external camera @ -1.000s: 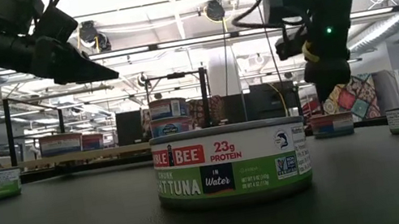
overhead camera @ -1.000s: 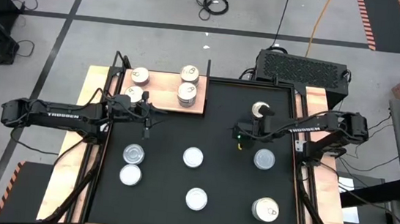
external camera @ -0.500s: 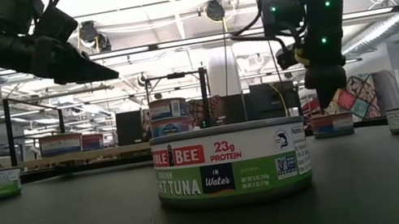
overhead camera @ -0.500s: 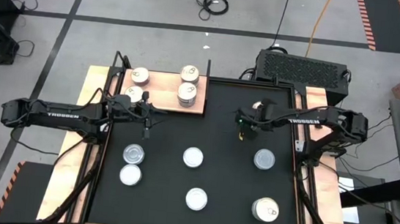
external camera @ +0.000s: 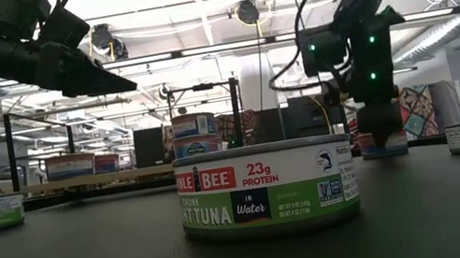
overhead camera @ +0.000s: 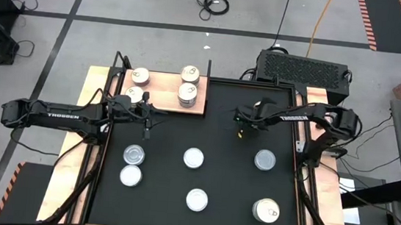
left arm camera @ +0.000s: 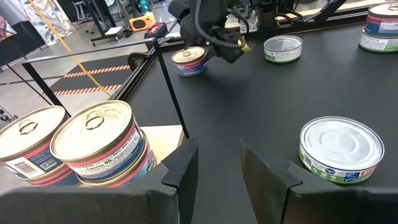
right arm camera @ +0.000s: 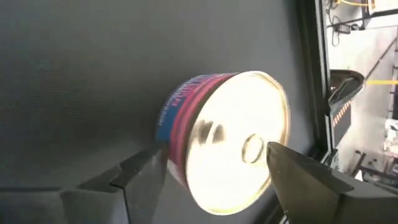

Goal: Stack canned seafood by type on shelf
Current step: Stack the blue-pink tuna can on top of the other blue-pink tuna cans on the shelf

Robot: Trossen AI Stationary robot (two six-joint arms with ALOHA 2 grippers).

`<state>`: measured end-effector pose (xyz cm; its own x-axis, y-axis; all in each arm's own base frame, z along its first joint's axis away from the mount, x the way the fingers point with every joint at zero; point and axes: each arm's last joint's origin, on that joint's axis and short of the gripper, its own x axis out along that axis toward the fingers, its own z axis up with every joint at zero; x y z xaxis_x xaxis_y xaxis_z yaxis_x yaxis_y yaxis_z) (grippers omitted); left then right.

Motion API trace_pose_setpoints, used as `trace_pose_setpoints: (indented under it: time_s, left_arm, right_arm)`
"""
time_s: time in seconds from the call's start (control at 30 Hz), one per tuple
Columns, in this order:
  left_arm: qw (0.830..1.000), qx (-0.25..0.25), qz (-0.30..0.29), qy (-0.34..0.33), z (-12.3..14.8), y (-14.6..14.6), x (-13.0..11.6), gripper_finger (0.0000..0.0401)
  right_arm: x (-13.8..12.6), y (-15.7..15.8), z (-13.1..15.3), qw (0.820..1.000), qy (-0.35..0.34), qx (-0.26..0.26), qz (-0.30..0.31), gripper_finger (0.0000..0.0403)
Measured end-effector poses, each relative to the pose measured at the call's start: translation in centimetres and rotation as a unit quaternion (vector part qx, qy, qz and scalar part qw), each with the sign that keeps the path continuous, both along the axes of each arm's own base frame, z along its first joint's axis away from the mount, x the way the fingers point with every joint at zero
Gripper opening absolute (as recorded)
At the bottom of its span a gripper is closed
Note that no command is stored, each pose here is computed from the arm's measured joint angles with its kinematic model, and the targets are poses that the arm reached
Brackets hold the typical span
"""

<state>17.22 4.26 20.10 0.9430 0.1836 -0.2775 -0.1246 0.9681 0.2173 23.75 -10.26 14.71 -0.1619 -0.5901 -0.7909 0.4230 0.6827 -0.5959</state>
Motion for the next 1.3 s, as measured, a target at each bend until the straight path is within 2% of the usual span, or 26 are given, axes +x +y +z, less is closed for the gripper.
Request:
trace_pose_setpoints:
  time_s: [0.17,0.27,0.37,0.43,0.57,0.73,1.03,1.13,1.3]
  left_arm:
    - [1.000,0.002,0.000,0.000,0.0,0.0,0.0,0.0123]
    - [1.000,0.002,-0.001,0.000,0.0,0.0,0.0,0.0123]
    - [1.000,0.002,0.000,0.000,0.0,0.0,0.0,0.0123]
    - [1.000,0.002,-0.001,0.000,0.0,0.0,0.0,0.0123]
    - [1.000,0.002,0.000,0.000,0.0,0.0,0.0,0.0123]
    - [1.000,0.002,0.000,0.000,0.0,0.0,0.0,0.0123]
    - [1.000,0.002,0.000,0.000,0.0,0.0,0.0,0.0123]
    - [1.000,0.002,-0.001,0.000,0.0,0.0,0.0,0.0123]
    - [1.000,0.002,0.000,0.000,0.0,0.0,0.0,0.0123]
  right_arm:
    - [0.3,-0.1,-1.3,1.000,0.014,0.006,-0.010,0.0204]
    - [0.4,-0.2,-1.8,1.000,0.023,-0.007,-0.019,0.0134]
    - [0.5,0.0,-2.0,0.999,0.032,-0.020,-0.016,0.0047]
    - [0.7,0.4,-2.0,0.999,0.032,-0.020,-0.008,0.0015]
    - [0.9,1.2,-1.6,1.000,0.015,-0.018,-0.002,0.0004]
    - [1.1,2.4,-1.6,0.999,-0.014,0.035,0.006,0.0001]
    - [2.0,4.6,-1.1,0.999,-0.029,0.030,0.023,0.0001]
    - [2.8,5.7,-0.1,0.998,-0.034,0.027,0.034,0.0001]
    - [3.9,7.7,3.2,0.998,-0.032,0.013,0.047,0.0001]
